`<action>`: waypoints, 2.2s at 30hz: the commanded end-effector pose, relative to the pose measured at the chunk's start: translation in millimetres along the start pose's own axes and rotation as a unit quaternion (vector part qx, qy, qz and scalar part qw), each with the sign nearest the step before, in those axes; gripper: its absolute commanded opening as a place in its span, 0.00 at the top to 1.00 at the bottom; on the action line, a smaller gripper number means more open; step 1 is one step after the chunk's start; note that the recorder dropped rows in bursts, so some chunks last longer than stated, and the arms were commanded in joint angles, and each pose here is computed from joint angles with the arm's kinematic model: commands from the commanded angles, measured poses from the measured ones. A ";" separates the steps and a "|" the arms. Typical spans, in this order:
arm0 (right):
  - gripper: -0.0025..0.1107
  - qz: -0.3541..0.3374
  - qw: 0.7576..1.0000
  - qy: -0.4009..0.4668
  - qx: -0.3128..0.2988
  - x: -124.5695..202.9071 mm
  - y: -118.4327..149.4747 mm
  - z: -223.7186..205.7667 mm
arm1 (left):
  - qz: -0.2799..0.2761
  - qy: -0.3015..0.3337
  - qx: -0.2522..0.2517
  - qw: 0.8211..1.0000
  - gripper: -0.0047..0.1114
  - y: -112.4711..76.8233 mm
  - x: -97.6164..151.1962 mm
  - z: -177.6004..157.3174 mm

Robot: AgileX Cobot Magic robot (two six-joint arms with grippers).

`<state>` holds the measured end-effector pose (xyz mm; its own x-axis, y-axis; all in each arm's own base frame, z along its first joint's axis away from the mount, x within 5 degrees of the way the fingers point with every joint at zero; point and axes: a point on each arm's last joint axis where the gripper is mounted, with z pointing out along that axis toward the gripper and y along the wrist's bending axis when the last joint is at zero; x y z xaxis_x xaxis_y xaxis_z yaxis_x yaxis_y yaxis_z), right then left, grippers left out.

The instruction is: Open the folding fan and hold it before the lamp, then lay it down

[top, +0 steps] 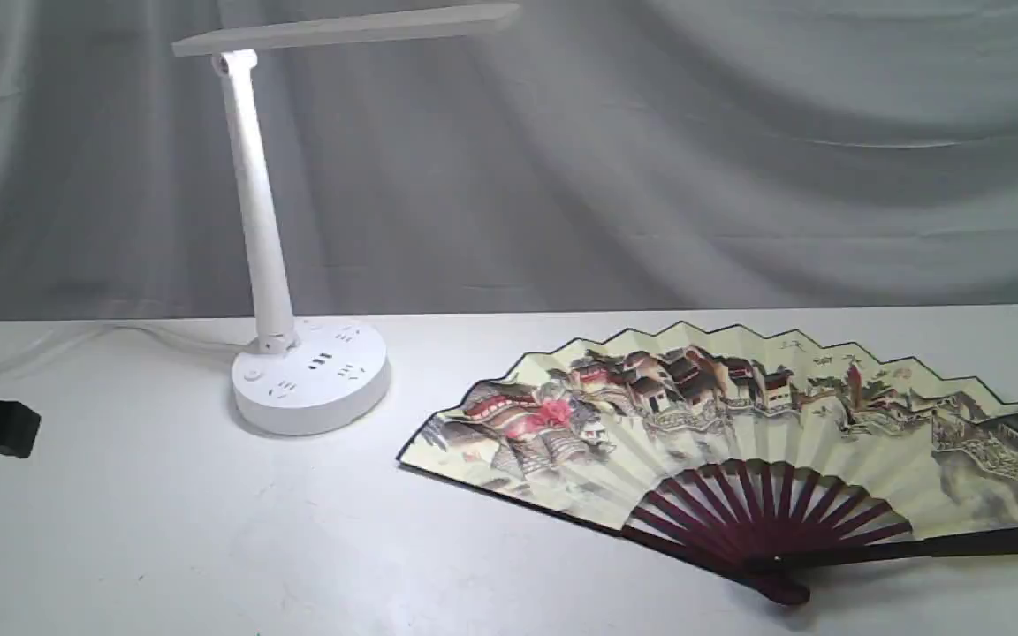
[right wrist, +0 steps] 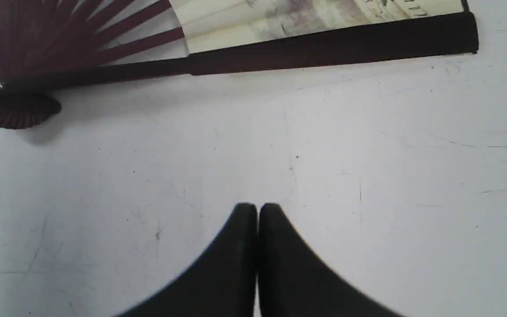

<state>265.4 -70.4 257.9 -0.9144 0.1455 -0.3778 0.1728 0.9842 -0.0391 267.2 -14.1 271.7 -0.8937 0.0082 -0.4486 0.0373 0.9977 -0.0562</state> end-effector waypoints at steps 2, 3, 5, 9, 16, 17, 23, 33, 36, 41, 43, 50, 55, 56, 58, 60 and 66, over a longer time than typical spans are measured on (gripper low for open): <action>0.98 -0.018 0.999 -0.029 0.008 1.3 7.2 -21.2 | -0.002 -0.008 0.004 1.000 0.96 -0.7 -0.2 -5.1; 0.98 -0.026 0.999 -0.039 0.008 1.9 10.4 -27.1 | -0.002 -0.013 0.004 1.000 0.96 -0.9 0.0 -8.3; 0.98 -0.038 0.998 -0.054 0.009 4.8 14.6 -39.1 | -0.001 -0.026 0.004 1.000 0.96 -1.2 0.6 -15.9; 0.98 -0.053 0.993 -0.101 0.006 14.3 20.3 -66.8 | 0.002 -0.066 0.005 0.998 0.96 -2.5 4.2 -41.0; 0.98 -0.051 0.982 -0.184 0.010 39.6 19.4 -111.8 | 0.010 -0.162 0.007 0.987 0.96 -5.1 21.3 -99.3; 0.98 -0.049 0.980 -0.195 0.009 44.0 19.5 -117.5 | 0.011 -0.177 0.008 0.984 0.96 -5.5 25.4 -108.7; 0.98 -0.037 0.967 -0.251 0.001 67.4 19.9 -144.3 | 0.014 -0.269 0.010 0.963 0.96 -7.5 53.8 -159.5; 0.98 -0.025 0.949 -0.314 -0.010 112.2 20.0 -185.2 | 0.023 -0.390 0.014 0.920 0.96 -9.6 120.9 -224.4; 0.98 -0.023 0.943 -0.333 -0.014 131.3 20.3 -197.2 | 0.026 -0.407 0.014 0.913 0.96 -9.9 141.4 -235.0; 0.98 -0.022 0.927 -0.373 -0.012 173.6 19.5 -217.3 | 0.030 -0.417 0.015 0.908 0.96 -10.0 172.8 -244.6; 0.98 -0.022 0.920 -0.392 -0.012 188.2 19.3 -223.2 | 0.031 -0.433 0.015 0.901 0.96 -9.9 185.9 -247.4; 0.98 -0.020 0.882 -0.470 -0.008 250.8 18.6 -238.7 | 0.032 -0.478 0.017 0.878 0.96 -8.3 231.2 -236.2; 0.98 -0.019 0.866 -0.500 -0.006 280.4 18.5 -239.3 | 0.033 -0.478 0.017 0.877 0.96 -7.6 248.1 -228.0; 0.98 -0.019 0.870 -0.493 -0.006 280.7 18.5 -237.6 | 0.033 -0.471 0.020 0.881 0.96 -8.1 249.2 -227.0; 0.98 -0.019 0.883 -0.469 -0.003 283.4 18.0 -233.4 | 0.033 -0.475 0.027 0.879 0.96 -8.7 246.9 -224.5; 0.98 -0.019 0.885 -0.465 0.000 278.8 17.6 -226.4 | 0.033 -0.483 0.027 0.875 0.96 -8.5 243.8 -222.2; 0.98 -0.014 0.878 -0.479 0.002 258.7 18.1 -202.5 | 0.028 -0.506 0.026 0.862 0.96 -7.4 232.3 -208.6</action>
<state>-49.6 8.2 350.0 -0.2141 -0.0272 -0.9764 0.1495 0.9869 -0.0602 -38.2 -5.1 355.3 -0.0700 -0.0265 -0.9972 0.1045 0.9940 -0.0338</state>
